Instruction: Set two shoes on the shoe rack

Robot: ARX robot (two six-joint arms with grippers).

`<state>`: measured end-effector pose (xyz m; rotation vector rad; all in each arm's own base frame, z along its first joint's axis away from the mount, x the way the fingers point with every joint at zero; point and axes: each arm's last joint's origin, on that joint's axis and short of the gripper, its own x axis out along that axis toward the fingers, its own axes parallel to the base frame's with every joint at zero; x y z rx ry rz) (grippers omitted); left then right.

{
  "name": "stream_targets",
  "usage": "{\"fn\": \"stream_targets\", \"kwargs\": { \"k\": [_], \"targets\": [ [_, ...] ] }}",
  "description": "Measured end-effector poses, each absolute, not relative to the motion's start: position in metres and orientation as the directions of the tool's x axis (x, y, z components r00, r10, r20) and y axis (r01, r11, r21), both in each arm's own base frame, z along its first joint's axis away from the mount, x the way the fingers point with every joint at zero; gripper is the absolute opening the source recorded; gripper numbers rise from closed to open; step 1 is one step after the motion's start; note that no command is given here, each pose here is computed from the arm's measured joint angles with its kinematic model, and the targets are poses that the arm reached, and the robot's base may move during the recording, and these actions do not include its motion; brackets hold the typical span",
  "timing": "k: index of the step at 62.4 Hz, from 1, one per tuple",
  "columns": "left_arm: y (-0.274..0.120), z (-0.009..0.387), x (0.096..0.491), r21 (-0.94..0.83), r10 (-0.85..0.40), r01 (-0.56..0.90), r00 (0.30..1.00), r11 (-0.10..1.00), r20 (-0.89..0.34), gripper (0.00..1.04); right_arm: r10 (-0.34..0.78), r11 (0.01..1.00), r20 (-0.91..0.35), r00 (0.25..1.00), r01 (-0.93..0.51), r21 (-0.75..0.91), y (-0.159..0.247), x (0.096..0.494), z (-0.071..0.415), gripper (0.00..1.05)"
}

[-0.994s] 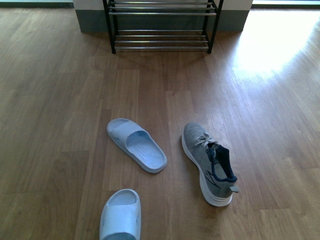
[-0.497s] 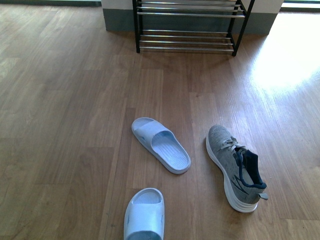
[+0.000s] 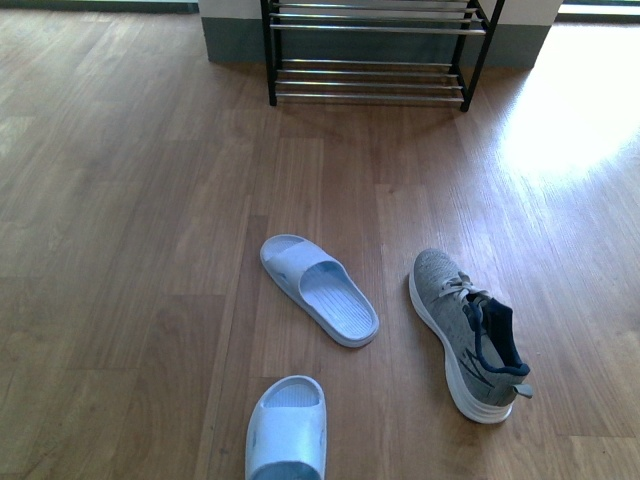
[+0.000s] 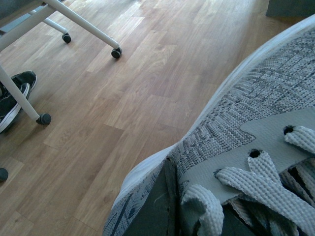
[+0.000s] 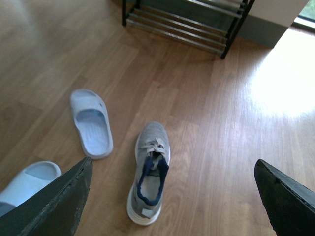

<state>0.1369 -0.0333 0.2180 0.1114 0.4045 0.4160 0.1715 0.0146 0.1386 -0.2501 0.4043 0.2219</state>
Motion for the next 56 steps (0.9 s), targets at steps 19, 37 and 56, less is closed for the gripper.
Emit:
{"fn": "stream_targets", "kwargs": {
  "k": [19,37,56],
  "targets": [
    [-0.033,0.218,0.137,0.187,0.414,-0.371,0.836,0.91,-0.359,0.01,0.123,0.934,-0.626,0.77,-0.303,-0.19,0.03,0.232,0.047,0.96],
    [-0.033,0.218,0.137,0.187,0.414,-0.371,0.836,0.91,-0.359,0.01,0.102,0.931,-0.732,0.674,-0.324,-0.168,0.031,0.273,-0.021,0.96],
    [-0.033,0.218,0.137,0.187,0.414,-0.371,0.836,0.91,-0.359,0.01,0.061,0.939,-0.73,0.681,-0.287,-0.188,0.023,0.313,-0.041,0.96]
  ]
}}
